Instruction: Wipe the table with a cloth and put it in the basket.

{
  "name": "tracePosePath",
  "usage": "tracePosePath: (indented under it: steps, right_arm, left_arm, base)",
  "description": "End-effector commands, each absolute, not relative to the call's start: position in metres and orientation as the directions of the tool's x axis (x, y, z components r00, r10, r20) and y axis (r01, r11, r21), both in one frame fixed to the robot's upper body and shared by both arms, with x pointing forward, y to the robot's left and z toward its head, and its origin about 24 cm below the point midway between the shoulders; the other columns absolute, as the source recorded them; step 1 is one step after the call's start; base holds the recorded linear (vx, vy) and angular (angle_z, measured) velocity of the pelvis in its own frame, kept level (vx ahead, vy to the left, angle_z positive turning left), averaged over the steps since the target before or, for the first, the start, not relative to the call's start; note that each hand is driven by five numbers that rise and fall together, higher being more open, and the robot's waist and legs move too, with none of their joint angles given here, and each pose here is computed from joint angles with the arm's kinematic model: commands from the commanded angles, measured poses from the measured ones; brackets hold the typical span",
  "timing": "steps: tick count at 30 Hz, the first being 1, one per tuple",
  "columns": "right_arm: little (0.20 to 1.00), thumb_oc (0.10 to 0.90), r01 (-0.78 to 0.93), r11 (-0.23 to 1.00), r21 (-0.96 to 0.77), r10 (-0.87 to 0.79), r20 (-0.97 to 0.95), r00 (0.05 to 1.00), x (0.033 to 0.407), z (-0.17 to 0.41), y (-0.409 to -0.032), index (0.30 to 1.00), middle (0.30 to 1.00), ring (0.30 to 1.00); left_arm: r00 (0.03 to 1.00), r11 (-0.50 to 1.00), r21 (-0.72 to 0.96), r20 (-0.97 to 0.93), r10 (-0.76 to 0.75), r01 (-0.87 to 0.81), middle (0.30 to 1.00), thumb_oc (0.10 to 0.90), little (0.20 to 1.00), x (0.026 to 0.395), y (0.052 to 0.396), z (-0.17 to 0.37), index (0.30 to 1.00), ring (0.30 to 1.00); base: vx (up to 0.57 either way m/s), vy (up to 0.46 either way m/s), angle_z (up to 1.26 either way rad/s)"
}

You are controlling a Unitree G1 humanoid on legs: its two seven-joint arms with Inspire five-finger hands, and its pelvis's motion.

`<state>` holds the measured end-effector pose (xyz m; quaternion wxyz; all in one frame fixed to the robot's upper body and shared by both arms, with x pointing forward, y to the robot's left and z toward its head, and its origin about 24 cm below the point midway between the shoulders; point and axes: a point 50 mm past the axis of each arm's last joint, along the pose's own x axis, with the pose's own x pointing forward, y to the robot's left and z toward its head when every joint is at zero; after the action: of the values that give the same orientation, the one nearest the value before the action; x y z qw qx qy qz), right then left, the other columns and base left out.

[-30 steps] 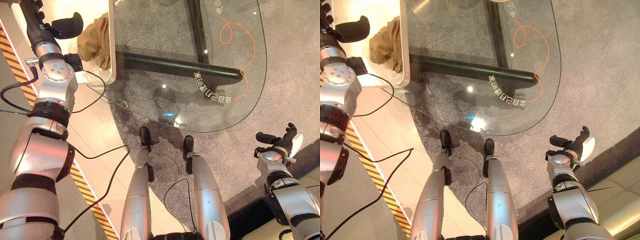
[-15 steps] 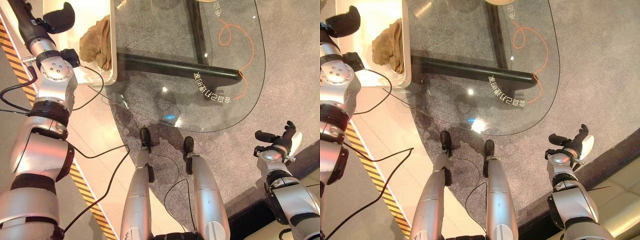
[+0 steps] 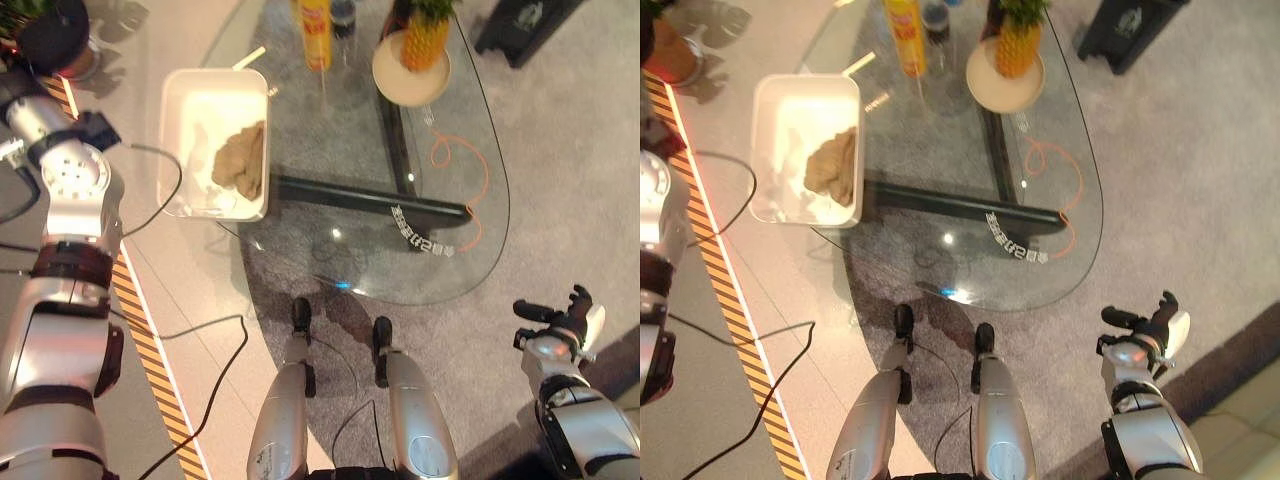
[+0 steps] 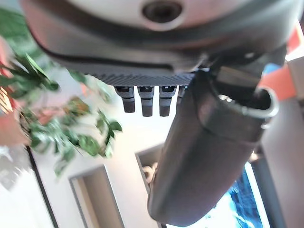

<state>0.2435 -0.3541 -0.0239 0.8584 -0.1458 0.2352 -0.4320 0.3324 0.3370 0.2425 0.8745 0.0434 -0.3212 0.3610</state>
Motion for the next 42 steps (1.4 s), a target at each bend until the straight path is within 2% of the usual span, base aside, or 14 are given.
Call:
tracePosePath:
  steps: [1, 3, 6, 8, 11, 13, 15, 18, 19, 22, 23, 25, 32, 42]
  right_arm:
    - [0.9, 0.8, 0.596, 0.561, -0.574, -0.826, -0.344, 0.446, 0.184, -0.058, -0.365, 0.9, 0.9, 0.9]
    - [0.9, 0.8, 0.569, 0.58, -0.582, -0.813, -0.381, 0.439, 0.173, -0.068, -0.361, 0.9, 0.9, 0.9]
    - [0.9, 0.8, 0.508, 0.624, -0.593, -0.781, -0.481, 0.398, 0.146, -0.089, -0.352, 0.9, 0.9, 0.9]
    - [0.9, 0.8, 0.491, 0.634, -0.597, -0.773, -0.5, 0.39, 0.139, -0.093, -0.351, 0.9, 0.9, 0.9]
    - [0.9, 0.8, 0.41, 0.683, -0.604, -0.729, -0.6, 0.33, 0.112, -0.111, -0.341, 0.9, 0.9, 0.9]
    - [0.9, 0.8, 0.364, 0.707, -0.607, -0.706, -0.635, 0.312, 0.104, -0.116, -0.337, 0.9, 0.9, 0.9]
    - [0.9, 0.8, 0.343, 0.721, -0.602, -0.691, -0.661, 0.294, 0.098, -0.119, -0.336, 0.9, 0.9, 0.9]
    - [0.9, 0.8, 0.284, 0.754, -0.593, -0.655, -0.714, 0.247, 0.088, -0.125, -0.332, 0.9, 0.9, 0.9]
    - [0.9, 0.8, 0.254, 0.773, -0.581, -0.631, -0.743, 0.221, 0.084, -0.129, -0.329, 0.9, 0.9, 0.9]
    - [0.9, 0.8, 0.192, 0.797, -0.573, -0.603, -0.771, 0.202, 0.08, -0.132, -0.326, 0.9, 0.9, 0.9]
    - [0.9, 0.8, 0.137, 0.82, -0.555, -0.572, -0.798, 0.191, 0.077, -0.135, -0.322, 0.9, 0.9, 0.9]
    - [0.9, 0.8, 0.044, 0.842, -0.538, -0.535, -0.821, 0.199, 0.077, -0.138, -0.316, 0.9, 0.9, 0.9]
    - [0.9, 0.8, -0.138, 0.862, -0.488, -0.458, -0.866, 0.201, 0.075, -0.148, -0.295, 0.9, 0.9, 0.9]
    - [0.9, 0.8, -0.219, 0.851, -0.477, -0.435, -0.875, 0.214, 0.076, -0.151, -0.285, 0.9, 0.9, 0.9]
  left_arm:
    - [0.572, 0.744, -0.164, 0.541, 0.617, -0.647, 0.9, 0.8, 0.9, 0.309, 0.36, 0.206, 0.9, 0.9]
    - [0.614, 0.741, -0.138, 0.472, 0.633, -0.658, 0.9, 0.8, 0.9, 0.303, 0.362, 0.177, 0.9, 0.9]
    - [0.695, 0.732, -0.068, 0.265, 0.668, -0.678, 0.9, 0.8, 0.9, 0.277, 0.369, 0.103, 0.9, 0.9]
    - [0.719, 0.738, -0.039, 0.199, 0.666, -0.673, 0.9, 0.8, 0.9, 0.271, 0.369, 0.086, 0.9, 0.9]
    - [0.775, 0.788, 0.107, -0.14, 0.616, -0.607, 0.9, 0.8, 0.9, 0.229, 0.365, 0.003, 0.9, 0.9]
    - [0.754, 0.818, 0.141, -0.329, 0.569, -0.557, 0.9, 0.8, 0.9, 0.202, 0.363, -0.034, 0.9, 0.9]
    - [0.72, 0.816, 0.176, -0.396, 0.571, -0.55, 0.9, 0.8, 0.9, 0.187, 0.362, -0.049, 0.9, 0.9]
    - [0.597, 0.839, 0.211, -0.617, 0.512, -0.501, 0.9, 0.8, 0.9, 0.151, 0.351, -0.088, 0.9, 0.9]
    - [0.529, 0.869, 0.21, -0.721, 0.447, -0.449, 0.9, 0.8, 0.9, 0.132, 0.34, -0.105, 0.9, 0.9]
    - [0.456, 0.896, 0.249, -0.791, 0.407, -0.368, 0.9, 0.8, 0.9, 0.113, 0.329, -0.12, 0.9, 0.9]
    - [0.397, 0.918, 0.234, -0.847, 0.354, -0.32, 0.9, 0.8, 0.9, 0.102, 0.319, -0.129, 0.9, 0.9]
    - [0.361, 0.945, 0.235, -0.881, 0.307, -0.229, 0.9, 0.8, 0.9, 0.096, 0.308, -0.136, 0.9, 0.9]
    - [0.315, 0.968, 0.236, -0.916, 0.249, -0.079, 0.9, 0.8, 0.9, 0.097, 0.284, -0.146, 0.9, 0.9]
    - [0.287, 0.975, 0.22, -0.932, 0.22, -0.034, 0.9, 0.8, 0.9, 0.089, 0.275, -0.152, 0.9, 0.9]
  base:
    - [0.1, -0.056, 0.1]
    - [0.06, -0.045, 0.16]
    - [0.07, -0.049, 0.24]
    - [0.05, -0.033, 0.26]
    - [0.07, -0.026, 0.21]
    - [0.06, 0.008, 0.13]
    - [0.03, 0.028, 0.08]
    - [0.03, 0.044, 0.01]
    - [0.0, 0.0, 0.0]
    - [0.01, 0.006, -0.02]
    - [0.03, 0.031, -0.05]
    - [0.02, 0.035, -0.04]
    - [0.0, 0.023, -0.04]
    - [0.0, 0.008, -0.02]
